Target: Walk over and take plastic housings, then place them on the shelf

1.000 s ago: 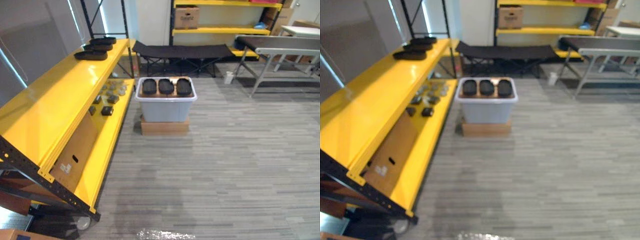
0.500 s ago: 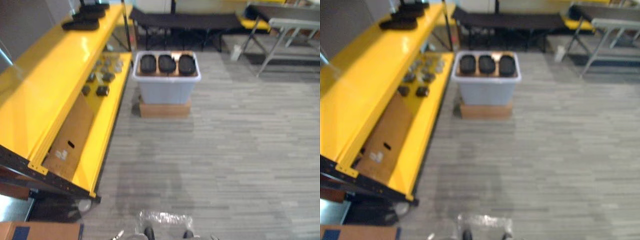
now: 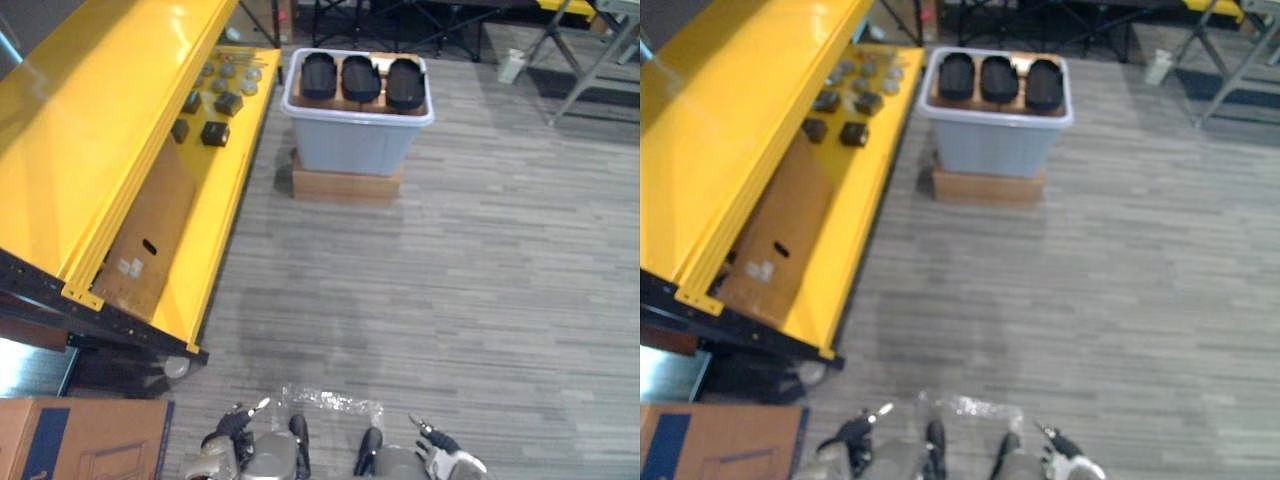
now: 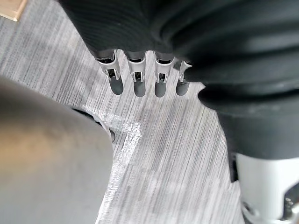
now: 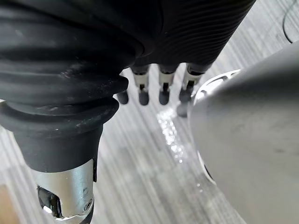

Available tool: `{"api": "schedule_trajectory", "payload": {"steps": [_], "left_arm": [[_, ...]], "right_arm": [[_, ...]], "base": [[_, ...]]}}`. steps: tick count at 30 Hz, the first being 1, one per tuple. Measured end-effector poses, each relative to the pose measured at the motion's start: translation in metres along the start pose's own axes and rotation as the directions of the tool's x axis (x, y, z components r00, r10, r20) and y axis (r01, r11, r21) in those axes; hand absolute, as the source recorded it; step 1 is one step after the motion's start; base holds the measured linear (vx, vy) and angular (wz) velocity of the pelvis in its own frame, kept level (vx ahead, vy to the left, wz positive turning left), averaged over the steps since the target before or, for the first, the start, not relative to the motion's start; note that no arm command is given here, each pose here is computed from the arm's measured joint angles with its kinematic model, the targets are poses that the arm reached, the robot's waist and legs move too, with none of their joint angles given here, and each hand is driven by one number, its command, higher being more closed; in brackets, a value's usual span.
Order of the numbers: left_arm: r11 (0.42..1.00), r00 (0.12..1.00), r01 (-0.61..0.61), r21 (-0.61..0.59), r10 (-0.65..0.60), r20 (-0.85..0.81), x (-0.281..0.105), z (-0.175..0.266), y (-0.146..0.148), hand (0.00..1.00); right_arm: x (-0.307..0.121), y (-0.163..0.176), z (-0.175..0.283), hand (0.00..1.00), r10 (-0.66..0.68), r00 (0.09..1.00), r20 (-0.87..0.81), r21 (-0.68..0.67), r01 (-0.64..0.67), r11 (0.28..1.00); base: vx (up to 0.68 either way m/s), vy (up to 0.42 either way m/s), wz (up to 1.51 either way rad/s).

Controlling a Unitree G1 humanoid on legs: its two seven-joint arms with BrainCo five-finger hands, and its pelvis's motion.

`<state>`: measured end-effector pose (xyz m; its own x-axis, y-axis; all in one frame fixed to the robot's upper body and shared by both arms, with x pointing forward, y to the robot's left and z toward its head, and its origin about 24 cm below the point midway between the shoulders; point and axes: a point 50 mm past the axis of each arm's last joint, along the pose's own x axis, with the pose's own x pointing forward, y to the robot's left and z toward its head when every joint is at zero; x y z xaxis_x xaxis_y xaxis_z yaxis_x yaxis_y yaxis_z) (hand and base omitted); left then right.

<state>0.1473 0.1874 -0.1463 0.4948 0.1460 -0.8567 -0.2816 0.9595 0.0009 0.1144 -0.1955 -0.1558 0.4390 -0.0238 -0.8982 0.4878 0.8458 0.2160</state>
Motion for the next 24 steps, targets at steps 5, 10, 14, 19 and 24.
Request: {"api": "schedule_trajectory", "payload": {"steps": [5, 10, 14, 19, 24], "left_arm": [[0.999, 0.999, -0.003, 0.049, 0.001, 0.037, 0.000, 0.003, -0.003, 0.00], [0.998, 0.999, -0.011, 0.061, 0.008, 0.050, -0.001, 0.000, 0.000, 0.00], [0.993, 0.999, -0.015, 0.117, 0.011, 0.036, -0.003, -0.007, 0.005, 0.00], [0.993, 1.000, -0.020, 0.119, 0.019, 0.009, -0.004, -0.015, 0.008, 0.00], [0.992, 0.999, -0.032, 0.124, 0.031, 0.008, -0.003, -0.010, 0.014, 0.00]], "right_arm": [[0.000, -0.001, -0.003, 0.00, 0.000, 1.000, -0.013, 0.023, 0.000, 1.000], [0.000, -0.001, -0.012, 0.00, 0.013, 0.998, -0.062, 0.031, -0.011, 0.999], [0.000, 0.001, -0.017, 0.00, 0.040, 0.995, -0.088, 0.019, -0.039, 0.999], [0.000, 0.000, -0.021, 0.00, 0.030, 0.992, -0.125, 0.066, -0.022, 0.998], [0.000, -0.006, -0.006, 0.00, 0.021, 0.997, -0.079, 0.176, -0.007, 0.984]], "base": [[0.04, -0.033, 0.15], [0.03, -0.013, 0.11], [-0.02, 0.002, -0.01], [-0.07, 0.026, 0.00], [-0.01, 0.079, -0.08]]}}
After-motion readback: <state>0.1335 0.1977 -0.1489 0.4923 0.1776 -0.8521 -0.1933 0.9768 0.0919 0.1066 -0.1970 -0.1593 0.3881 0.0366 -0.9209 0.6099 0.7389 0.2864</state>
